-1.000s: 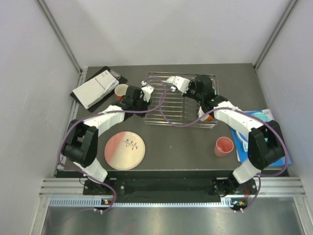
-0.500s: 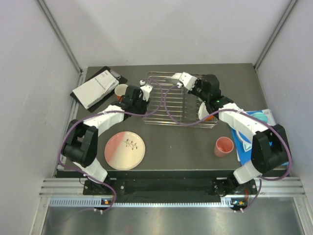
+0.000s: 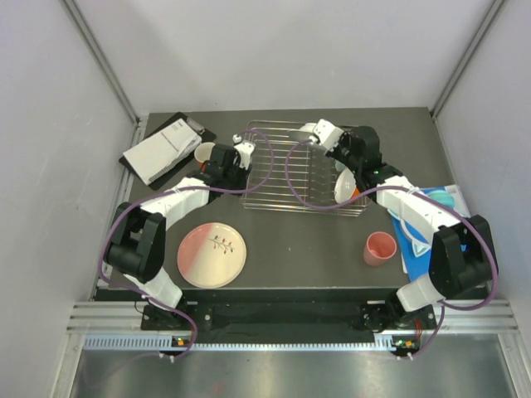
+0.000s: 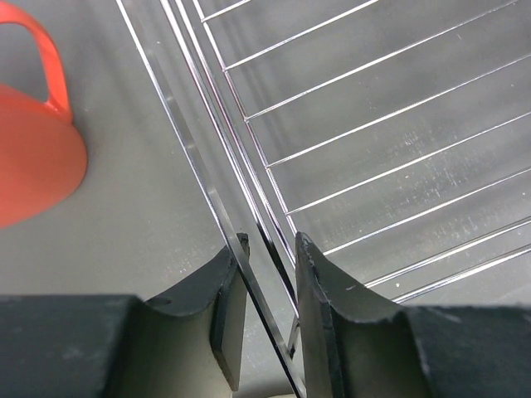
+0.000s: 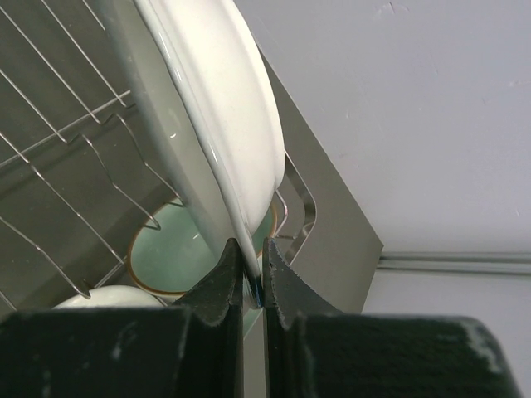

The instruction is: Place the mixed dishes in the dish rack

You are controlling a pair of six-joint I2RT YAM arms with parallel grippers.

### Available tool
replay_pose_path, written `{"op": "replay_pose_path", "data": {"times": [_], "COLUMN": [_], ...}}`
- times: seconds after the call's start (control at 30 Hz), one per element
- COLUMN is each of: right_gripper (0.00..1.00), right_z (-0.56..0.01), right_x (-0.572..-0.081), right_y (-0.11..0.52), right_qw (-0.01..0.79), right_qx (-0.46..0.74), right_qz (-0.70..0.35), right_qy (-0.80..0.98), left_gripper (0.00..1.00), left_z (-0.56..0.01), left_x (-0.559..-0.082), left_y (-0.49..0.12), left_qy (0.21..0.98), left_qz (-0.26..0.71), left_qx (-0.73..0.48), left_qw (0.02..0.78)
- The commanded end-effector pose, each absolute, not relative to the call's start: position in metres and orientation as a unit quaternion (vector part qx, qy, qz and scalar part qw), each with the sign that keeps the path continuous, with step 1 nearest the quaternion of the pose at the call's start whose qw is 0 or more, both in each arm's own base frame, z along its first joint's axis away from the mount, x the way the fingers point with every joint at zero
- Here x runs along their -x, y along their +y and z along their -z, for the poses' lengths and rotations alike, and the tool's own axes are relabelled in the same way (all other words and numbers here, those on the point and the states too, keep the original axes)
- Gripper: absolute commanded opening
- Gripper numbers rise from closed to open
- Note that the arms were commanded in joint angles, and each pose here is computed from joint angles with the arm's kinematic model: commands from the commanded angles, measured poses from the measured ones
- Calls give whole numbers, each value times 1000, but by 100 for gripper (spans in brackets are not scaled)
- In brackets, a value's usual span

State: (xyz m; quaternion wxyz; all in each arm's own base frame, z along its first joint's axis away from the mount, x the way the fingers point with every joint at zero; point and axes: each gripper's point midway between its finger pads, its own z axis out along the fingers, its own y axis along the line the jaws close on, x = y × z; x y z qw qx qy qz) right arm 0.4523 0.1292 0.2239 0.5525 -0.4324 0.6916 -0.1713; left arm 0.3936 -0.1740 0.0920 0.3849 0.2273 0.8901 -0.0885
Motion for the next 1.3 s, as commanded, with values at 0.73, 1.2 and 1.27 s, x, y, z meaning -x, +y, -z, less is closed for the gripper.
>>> {"op": "replay_pose_path", "data": {"times": [0.73,1.2,1.27], "right_gripper": [0,0,0], "right_z": [-446,-434,-426], "right_x": [-434,-442,-443], "right_y": [121,134,133], "right_qw": [764,744,734], "right_qx": [315,358,370], "right_qz": [181,175,182], "right_qy": [533,537,540], "left_gripper": [23,18,15], "left_z": [-83,-87,-87], "left_x": [-374,-377,-381], "left_y": [-168,-163,-160], "left_qy": [901,894,888], "left_qz": [91,75,67], "left_qx": [-252,-273,-288], "left_qw": [342,348,351]}}
